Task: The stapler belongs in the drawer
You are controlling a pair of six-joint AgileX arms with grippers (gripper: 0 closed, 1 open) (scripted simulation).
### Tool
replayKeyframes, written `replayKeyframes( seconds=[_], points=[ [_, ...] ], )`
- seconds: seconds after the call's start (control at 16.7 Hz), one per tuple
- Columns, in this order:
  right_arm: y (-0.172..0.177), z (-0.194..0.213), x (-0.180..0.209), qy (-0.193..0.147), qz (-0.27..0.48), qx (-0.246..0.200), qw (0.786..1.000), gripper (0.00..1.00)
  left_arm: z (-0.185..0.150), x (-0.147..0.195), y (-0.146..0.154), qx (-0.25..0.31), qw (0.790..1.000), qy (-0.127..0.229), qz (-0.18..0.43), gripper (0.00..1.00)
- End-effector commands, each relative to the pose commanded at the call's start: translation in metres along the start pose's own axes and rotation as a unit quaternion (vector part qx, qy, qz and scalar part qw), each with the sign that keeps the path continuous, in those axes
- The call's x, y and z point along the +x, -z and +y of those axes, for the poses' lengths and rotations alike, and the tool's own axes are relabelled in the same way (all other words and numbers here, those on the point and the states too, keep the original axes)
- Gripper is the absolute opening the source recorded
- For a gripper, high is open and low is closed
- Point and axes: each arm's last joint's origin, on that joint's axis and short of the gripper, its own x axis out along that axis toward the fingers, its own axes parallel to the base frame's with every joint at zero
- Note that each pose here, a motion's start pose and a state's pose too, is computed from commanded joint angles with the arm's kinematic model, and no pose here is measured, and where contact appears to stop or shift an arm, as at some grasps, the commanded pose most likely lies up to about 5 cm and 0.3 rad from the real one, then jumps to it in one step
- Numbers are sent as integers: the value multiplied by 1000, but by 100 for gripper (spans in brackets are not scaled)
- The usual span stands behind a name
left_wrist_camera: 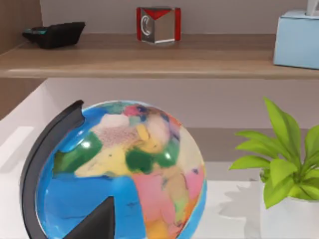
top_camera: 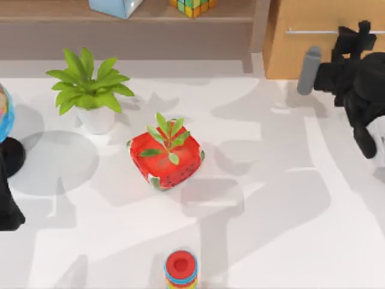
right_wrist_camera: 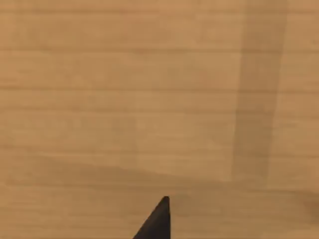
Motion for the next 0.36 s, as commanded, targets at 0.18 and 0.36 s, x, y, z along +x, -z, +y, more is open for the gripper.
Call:
replayKeyframes(
  seconds=[0.18,0.36],
  points=[
    [0,0,0,0,0,0,1000,100,0,0,0,0,1000,0,0,100],
    [0,0,0,0,0,0,1000,100,0,0,0,0,1000,0,0,100]
  ],
)
